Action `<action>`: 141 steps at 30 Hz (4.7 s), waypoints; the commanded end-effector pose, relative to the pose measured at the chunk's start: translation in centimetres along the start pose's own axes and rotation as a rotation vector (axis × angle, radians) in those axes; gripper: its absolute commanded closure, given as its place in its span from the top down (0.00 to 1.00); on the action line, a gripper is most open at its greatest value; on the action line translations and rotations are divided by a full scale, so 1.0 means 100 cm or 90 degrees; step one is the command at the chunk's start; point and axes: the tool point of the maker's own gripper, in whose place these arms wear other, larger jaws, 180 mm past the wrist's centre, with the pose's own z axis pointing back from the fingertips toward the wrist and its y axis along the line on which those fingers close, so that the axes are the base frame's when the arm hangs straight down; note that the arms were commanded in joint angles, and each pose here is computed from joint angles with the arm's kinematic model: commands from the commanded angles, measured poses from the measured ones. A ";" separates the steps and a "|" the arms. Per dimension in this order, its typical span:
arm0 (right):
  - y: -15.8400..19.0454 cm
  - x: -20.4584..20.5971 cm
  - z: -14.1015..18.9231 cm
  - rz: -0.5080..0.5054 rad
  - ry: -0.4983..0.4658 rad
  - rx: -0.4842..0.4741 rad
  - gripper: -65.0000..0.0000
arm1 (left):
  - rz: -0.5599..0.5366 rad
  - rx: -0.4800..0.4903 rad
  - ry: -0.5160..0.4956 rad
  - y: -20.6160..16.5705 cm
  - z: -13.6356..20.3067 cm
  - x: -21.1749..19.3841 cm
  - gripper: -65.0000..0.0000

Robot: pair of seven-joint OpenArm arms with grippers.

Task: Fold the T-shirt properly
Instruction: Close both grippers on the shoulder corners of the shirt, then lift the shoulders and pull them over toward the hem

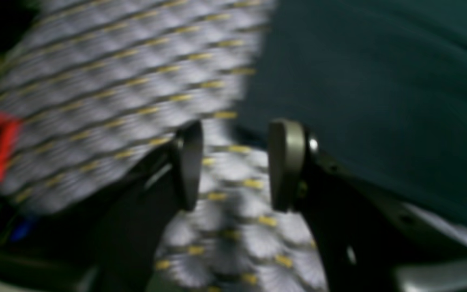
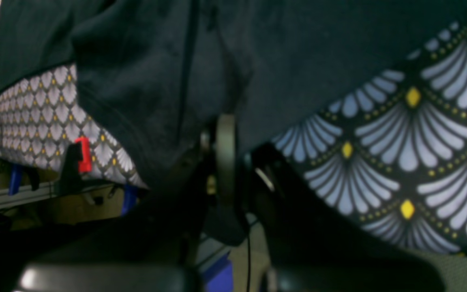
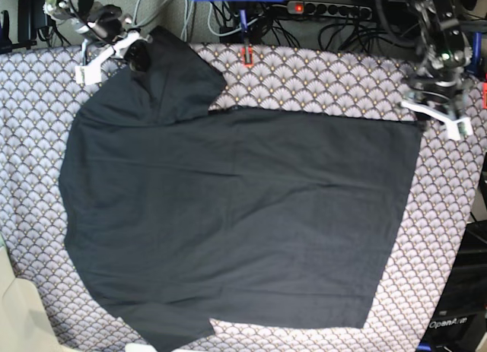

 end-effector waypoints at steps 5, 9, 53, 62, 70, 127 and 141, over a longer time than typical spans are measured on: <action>-0.007 -0.001 0.003 0.017 0.018 -0.015 0.00 | 0.032 0.020 -0.023 0.014 -0.005 0.009 0.41; -0.007 0.001 0.003 0.020 0.017 -0.015 0.00 | 0.036 0.020 -0.033 0.013 -0.008 0.015 0.41; -0.010 0.003 0.004 0.029 0.019 -0.017 0.00 | 0.076 -0.016 0.047 -0.015 -0.052 -0.020 0.40; -0.010 0.003 0.004 0.029 0.019 -0.017 0.00 | 0.074 -0.016 0.047 -0.015 -0.050 -0.020 0.07; -0.013 0.010 0.007 0.046 0.017 -0.020 0.00 | 0.075 -0.024 0.031 -0.022 -0.046 -0.011 0.00; 0.034 0.315 -0.049 0.276 -0.158 -0.023 0.00 | 0.181 -0.108 -0.018 -0.086 -0.124 0.165 0.00; 0.035 0.330 -0.070 0.287 -0.162 -0.012 0.00 | 0.010 -0.097 -0.079 -0.127 -0.134 0.191 0.00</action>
